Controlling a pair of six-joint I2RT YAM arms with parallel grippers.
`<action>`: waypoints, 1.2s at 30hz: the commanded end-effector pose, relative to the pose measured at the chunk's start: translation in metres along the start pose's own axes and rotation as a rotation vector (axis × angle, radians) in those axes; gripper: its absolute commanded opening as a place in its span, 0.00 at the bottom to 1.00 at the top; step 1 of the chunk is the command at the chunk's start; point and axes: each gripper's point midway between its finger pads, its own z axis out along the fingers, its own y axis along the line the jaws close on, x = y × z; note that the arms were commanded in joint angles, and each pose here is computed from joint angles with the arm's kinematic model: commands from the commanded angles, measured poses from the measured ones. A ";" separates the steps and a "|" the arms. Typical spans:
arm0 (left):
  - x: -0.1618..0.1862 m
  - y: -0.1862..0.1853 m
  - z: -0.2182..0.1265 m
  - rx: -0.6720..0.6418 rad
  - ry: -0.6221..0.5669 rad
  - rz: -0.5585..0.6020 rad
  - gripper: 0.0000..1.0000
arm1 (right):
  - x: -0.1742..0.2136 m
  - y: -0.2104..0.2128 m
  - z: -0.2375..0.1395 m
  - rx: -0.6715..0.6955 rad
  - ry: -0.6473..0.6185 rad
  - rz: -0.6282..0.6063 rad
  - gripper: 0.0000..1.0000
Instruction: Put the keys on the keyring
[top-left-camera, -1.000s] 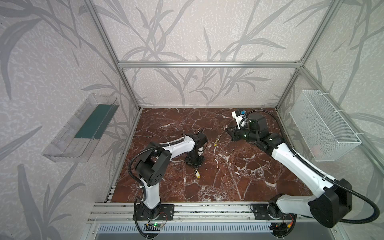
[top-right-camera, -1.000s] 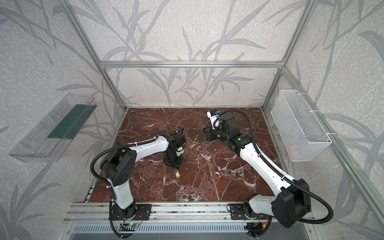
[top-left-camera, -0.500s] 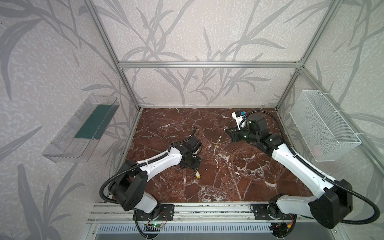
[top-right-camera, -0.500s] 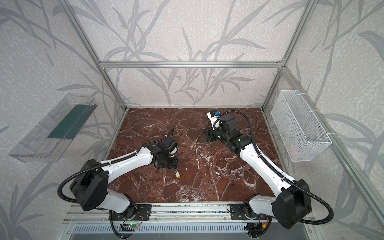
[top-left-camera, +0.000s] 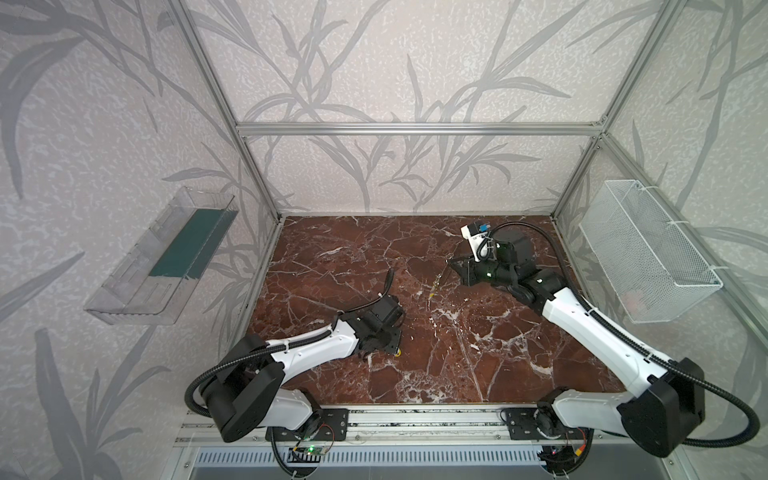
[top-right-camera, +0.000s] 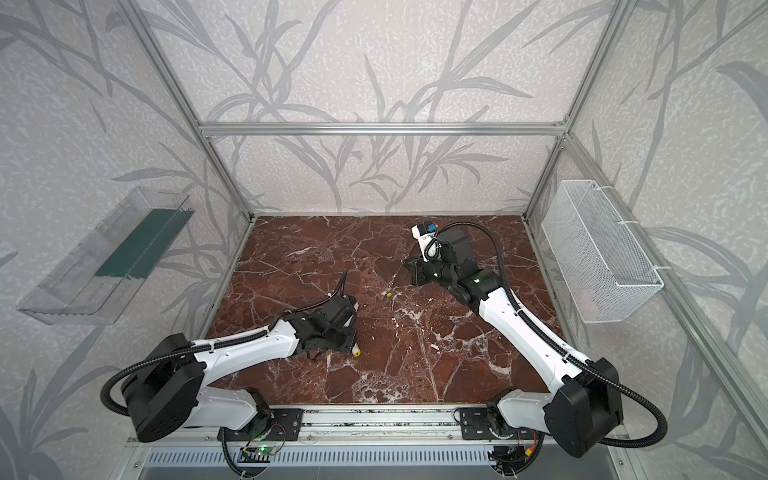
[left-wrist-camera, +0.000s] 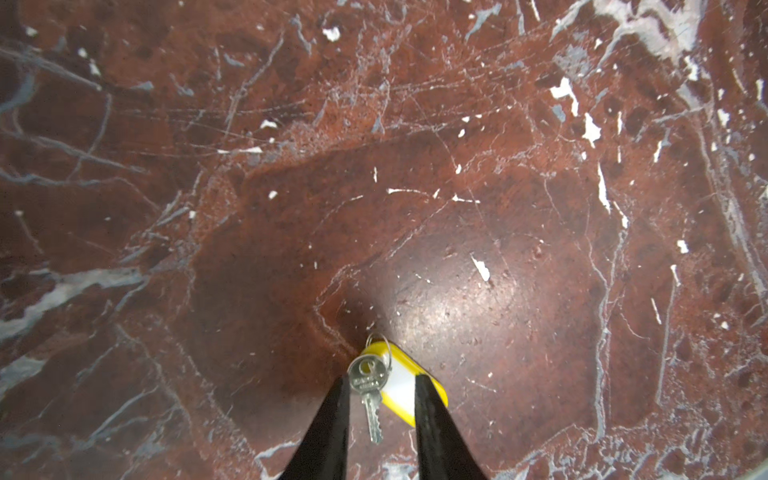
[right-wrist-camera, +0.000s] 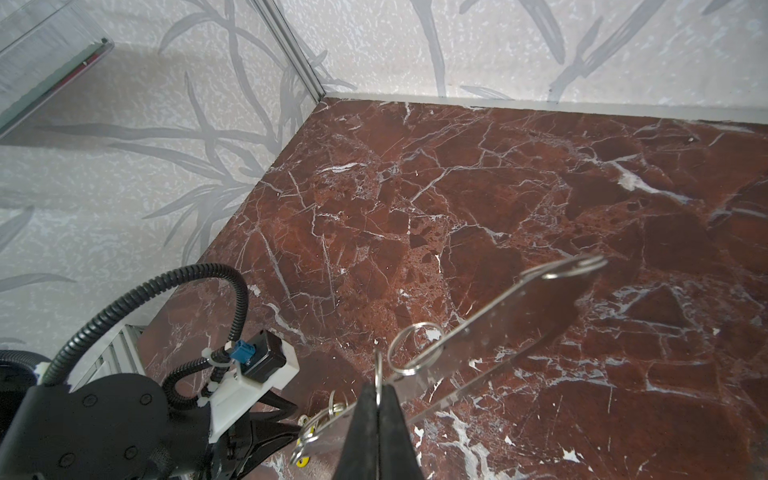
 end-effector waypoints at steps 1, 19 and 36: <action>-0.005 0.000 0.005 -0.025 -0.017 0.016 0.29 | -0.013 0.010 -0.012 -0.013 -0.043 -0.020 0.00; -0.001 0.005 0.012 -0.078 0.010 0.047 0.20 | -0.012 0.012 -0.017 -0.010 -0.044 -0.024 0.00; -0.009 0.004 0.006 -0.079 -0.012 0.047 0.00 | -0.010 0.012 -0.015 -0.011 -0.040 -0.023 0.00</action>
